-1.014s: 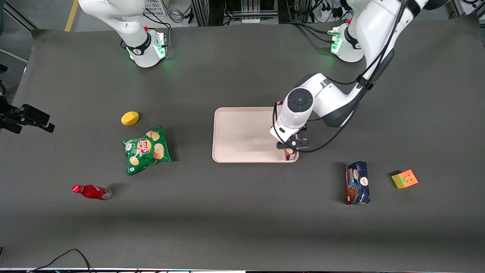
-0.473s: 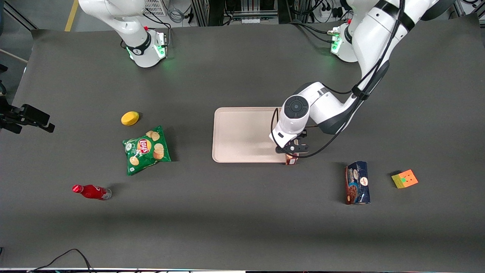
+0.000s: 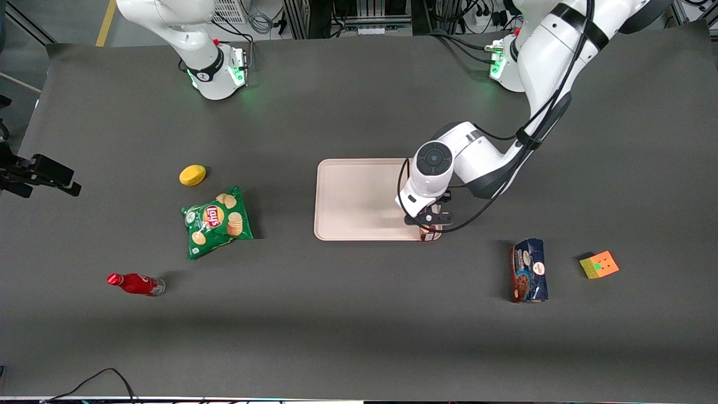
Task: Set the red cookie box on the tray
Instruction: 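Lower the box onto the tray and open the left gripper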
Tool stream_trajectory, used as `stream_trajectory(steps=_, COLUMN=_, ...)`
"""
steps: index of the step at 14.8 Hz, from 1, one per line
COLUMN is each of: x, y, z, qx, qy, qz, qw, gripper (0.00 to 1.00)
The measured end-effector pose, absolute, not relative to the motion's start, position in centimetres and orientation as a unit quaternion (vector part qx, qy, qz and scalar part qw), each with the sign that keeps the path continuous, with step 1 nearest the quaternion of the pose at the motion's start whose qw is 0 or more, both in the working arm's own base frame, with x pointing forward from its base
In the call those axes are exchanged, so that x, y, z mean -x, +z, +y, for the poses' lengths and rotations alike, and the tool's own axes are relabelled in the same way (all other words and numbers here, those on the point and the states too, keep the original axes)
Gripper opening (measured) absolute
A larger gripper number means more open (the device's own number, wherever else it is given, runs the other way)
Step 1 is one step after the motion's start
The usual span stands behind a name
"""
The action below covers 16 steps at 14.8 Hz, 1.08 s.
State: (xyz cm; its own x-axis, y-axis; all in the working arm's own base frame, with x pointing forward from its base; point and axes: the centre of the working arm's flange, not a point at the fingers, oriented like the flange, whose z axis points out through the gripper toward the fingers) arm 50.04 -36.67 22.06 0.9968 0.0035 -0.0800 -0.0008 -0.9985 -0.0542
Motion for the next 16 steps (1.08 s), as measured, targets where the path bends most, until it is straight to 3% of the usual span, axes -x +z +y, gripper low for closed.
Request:
stream_trajectory(steps=5, x=-49.8, y=22.0, z=-37.0, qx=0.999, qy=0.041, qz=0.003, qw=0.028, gripper=0.26)
stream_trajectory(steps=8, x=-49.7, y=22.0, z=-37.1, qx=0.999, qy=0.041, qz=0.004, qw=0.028, gripper=0.31)
stream_trajectory(steps=15, x=-50.4, y=22.4, z=-37.3, qx=0.999, qy=0.035, qz=0.000, qw=0.022, gripper=0.98)
stream_trajectory(steps=16, x=-51.1, y=23.2, z=-37.4, qx=0.999, qy=0.027, qz=-0.001, qw=0.017, gripper=1.00)
